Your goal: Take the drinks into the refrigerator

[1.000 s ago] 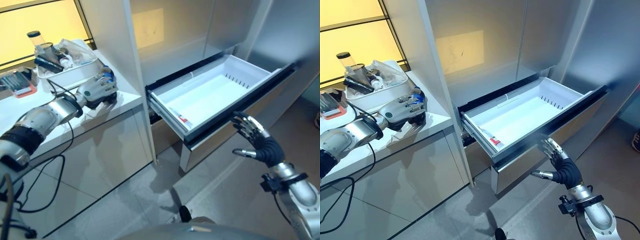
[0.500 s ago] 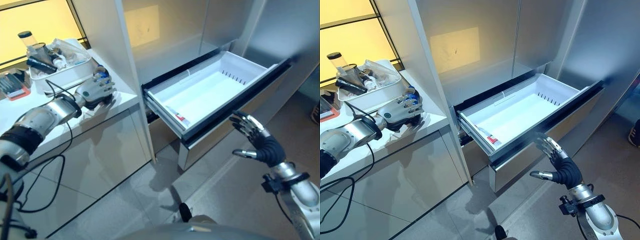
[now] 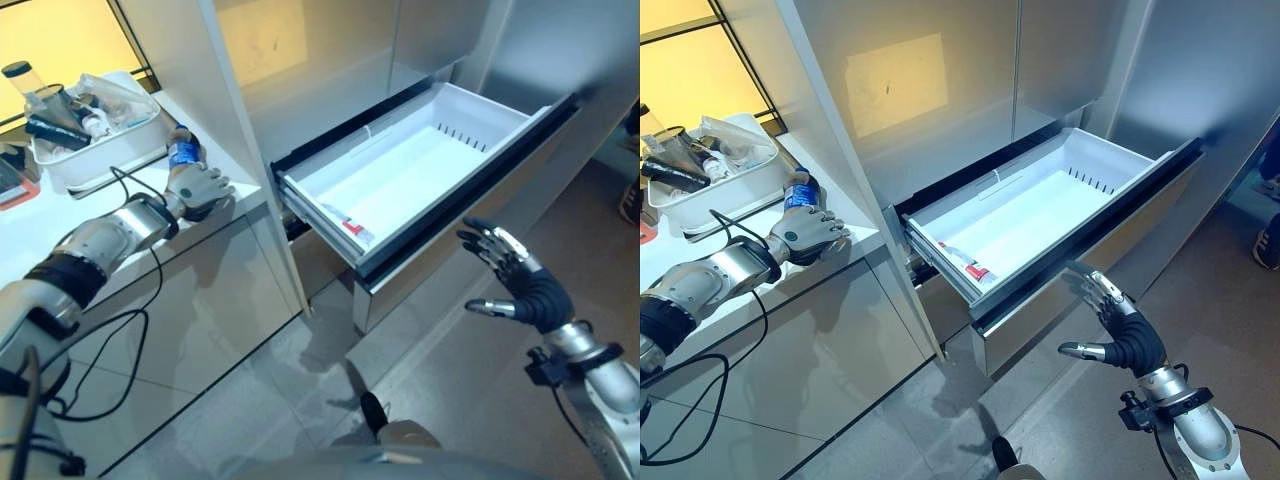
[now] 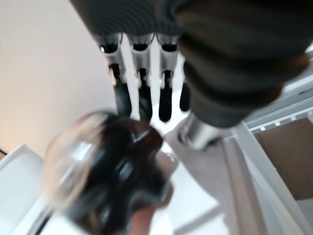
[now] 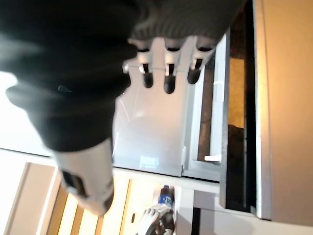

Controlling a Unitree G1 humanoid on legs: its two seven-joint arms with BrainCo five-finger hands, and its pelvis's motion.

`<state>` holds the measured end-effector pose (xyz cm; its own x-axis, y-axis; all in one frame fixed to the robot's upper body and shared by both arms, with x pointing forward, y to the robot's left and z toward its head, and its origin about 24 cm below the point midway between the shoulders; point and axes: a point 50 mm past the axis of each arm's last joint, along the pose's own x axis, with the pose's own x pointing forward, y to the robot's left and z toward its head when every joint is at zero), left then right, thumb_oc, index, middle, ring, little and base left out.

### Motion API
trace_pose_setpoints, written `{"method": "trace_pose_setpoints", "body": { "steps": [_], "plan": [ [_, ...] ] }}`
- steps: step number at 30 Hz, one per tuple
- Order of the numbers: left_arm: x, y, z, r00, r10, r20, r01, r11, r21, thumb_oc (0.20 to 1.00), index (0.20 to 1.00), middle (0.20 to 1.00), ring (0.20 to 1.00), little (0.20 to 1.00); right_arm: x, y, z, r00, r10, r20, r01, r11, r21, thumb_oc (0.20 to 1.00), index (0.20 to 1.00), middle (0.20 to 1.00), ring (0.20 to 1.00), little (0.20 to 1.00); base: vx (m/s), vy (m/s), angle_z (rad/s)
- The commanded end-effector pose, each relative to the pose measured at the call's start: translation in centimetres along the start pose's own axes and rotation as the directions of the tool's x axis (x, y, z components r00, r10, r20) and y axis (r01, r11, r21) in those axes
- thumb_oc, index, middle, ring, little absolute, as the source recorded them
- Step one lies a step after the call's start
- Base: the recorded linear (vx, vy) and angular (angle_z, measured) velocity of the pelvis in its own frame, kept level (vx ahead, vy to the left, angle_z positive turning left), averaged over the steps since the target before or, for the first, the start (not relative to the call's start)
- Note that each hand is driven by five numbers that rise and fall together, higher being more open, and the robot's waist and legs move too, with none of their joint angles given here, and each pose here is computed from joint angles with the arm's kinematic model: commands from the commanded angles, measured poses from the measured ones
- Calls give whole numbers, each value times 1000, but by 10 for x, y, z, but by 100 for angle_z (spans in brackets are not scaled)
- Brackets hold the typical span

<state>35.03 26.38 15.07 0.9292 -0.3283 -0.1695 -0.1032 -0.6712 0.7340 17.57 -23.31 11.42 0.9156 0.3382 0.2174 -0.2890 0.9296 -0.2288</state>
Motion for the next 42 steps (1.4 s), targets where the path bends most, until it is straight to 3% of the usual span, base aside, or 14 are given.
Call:
{"method": "trace_pose_setpoints", "body": {
  "steps": [1,21,22,23,24,25,26,27,29,31,42],
  "plan": [
    [-4,25,-52,979,53,-195,-49,998,28,200,200,200,200,200,9,-9,37,979,-4,202,8,1000,-20,1000,1000,1000,1000,1000,0,0,0],
    [-12,10,-57,970,-2,-244,-5,1000,-30,200,200,200,200,200,6,-8,33,982,-21,187,23,1000,-10,1000,1000,1000,1000,1000,0,0,0],
    [-13,10,-59,960,18,-280,-46,994,-95,476,476,476,476,476,7,-7,33,982,-19,188,21,1000,-10,1000,1000,1000,1000,1000,0,0,0],
    [-11,11,-57,944,45,-327,-123,967,-223,1000,1000,1000,1000,1000,7,-6,33,981,-16,191,19,1000,-13,1000,1000,1000,1000,1000,-18,1,4],
    [-14,1,-59,922,13,-387,-151,932,-329,1000,1000,1000,1000,1000,7,-5,32,982,-16,189,19,1000,-13,1000,1000,1000,1000,1000,-17,-2,4],
    [-15,0,-58,921,12,-388,-152,931,-331,1000,1000,1000,1000,1000,8,-5,32,982,-13,189,16,1000,-15,1000,1000,1000,1000,1000,-16,-4,5],
    [-13,-9,-56,872,-23,-489,-296,772,-563,1000,1000,1000,1000,1000,8,-4,30,984,-15,179,17,1000,-7,1000,1000,1000,1000,1000,-20,-8,3],
    [-14,-9,-57,871,-24,-490,-296,771,-564,1000,1000,1000,1000,1000,8,-4,30,984,-14,180,15,1000,-8,1000,1000,1000,1000,1000,-7,-1,3],
    [-18,-23,-59,831,-108,-546,-391,585,-711,1000,1000,1000,1000,1000,8,-1,24,989,-9,145,8,1000,7,1000,1000,1000,1000,1000,0,0,0],
    [-19,-30,-60,812,-167,-560,-413,514,-752,1000,1000,1000,1000,1000,9,1,22,991,1,132,-2,1000,13,1000,1000,1000,1000,1000,0,0,0],
    [-20,-43,-73,779,-331,-533,-249,616,-747,1000,1000,1000,1000,1000,11,3,22,993,27,115,-28,1000,7,1000,1000,1000,1000,1000,-3,-7,5]
  ]
}}
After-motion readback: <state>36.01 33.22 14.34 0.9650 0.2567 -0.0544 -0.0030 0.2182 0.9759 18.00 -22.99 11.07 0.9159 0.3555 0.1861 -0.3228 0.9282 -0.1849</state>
